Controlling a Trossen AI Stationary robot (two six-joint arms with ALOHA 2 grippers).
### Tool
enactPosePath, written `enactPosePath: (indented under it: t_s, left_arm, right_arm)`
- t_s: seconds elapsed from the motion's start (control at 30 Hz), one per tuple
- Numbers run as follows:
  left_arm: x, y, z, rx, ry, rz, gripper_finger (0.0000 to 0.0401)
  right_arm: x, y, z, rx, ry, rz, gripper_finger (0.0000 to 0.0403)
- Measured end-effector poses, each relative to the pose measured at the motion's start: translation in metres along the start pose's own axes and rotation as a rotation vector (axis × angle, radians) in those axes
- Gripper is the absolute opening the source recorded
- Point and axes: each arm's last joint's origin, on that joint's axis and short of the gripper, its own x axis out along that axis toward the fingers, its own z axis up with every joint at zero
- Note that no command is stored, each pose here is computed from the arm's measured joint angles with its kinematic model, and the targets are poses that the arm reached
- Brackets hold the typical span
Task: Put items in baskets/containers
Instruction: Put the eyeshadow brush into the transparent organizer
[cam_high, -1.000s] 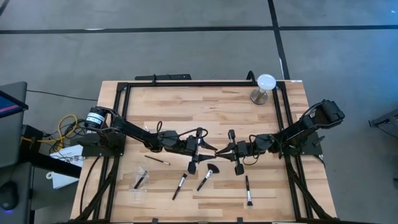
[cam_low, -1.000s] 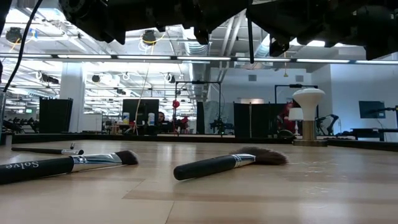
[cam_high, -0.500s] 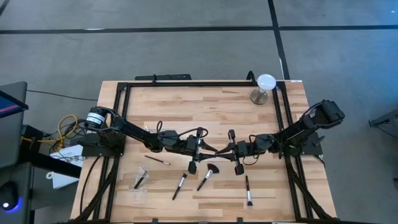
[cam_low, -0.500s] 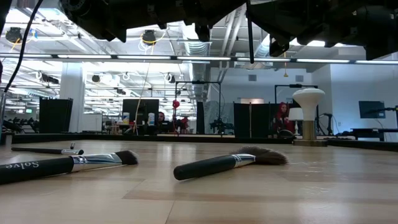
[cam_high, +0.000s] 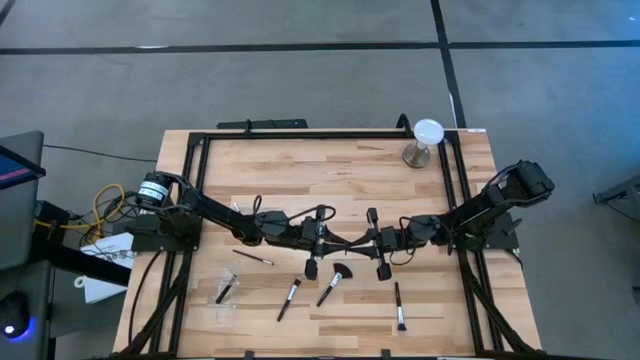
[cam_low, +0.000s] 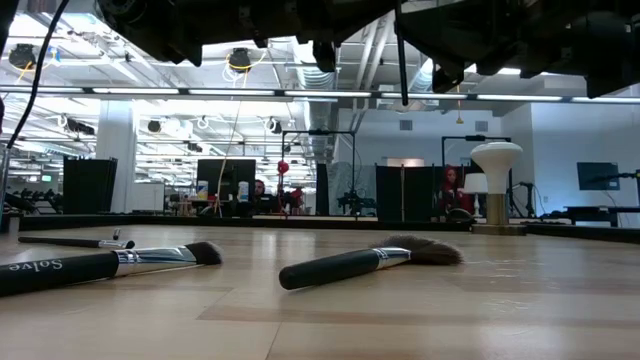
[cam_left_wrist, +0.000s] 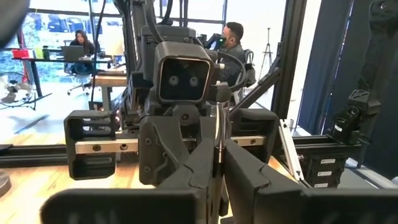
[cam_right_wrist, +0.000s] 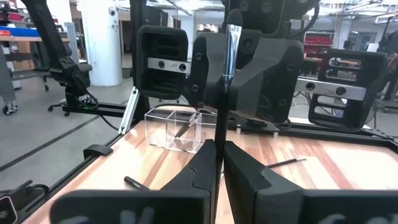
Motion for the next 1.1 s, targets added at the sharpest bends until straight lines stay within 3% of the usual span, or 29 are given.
enactPosePath:
  t_s: [0.23,0.4,0.57,0.7,0.87,1.0,1.1]
  left_arm:
    - [0.000,0.000,-0.006,-0.037,0.060,0.044,0.0014]
    - [-0.002,-0.001,-0.008,-0.089,0.118,0.048,0.0029]
    - [-0.015,-0.018,0.011,-0.081,0.212,0.054,0.0020]
    - [-0.040,-0.040,0.036,-0.083,0.279,0.082,0.0019]
    - [-0.085,-0.073,0.057,-0.080,0.240,0.063,0.0026]
    - [-0.123,-0.091,0.054,-0.084,0.234,0.013,0.0018]
    - [-0.152,-0.096,0.049,-0.103,0.222,0.070,0.0019]
  right_arm:
    - [0.000,0.000,-0.005,-0.032,0.049,0.000,0.0023]
    - [0.000,-0.003,-0.008,-0.012,0.076,-0.008,0.0051]
    - [0.000,-0.005,-0.008,-0.038,0.079,-0.014,0.0082]
    - [0.000,-0.004,-0.009,-0.058,0.086,-0.012,0.0094]
    - [0.000,-0.004,-0.010,-0.065,0.104,-0.009,0.0097]
    - [0.000,-0.007,-0.011,-0.073,0.108,-0.015,0.0097]
    - [0.001,-0.011,-0.011,-0.072,0.110,-0.032,0.0097]
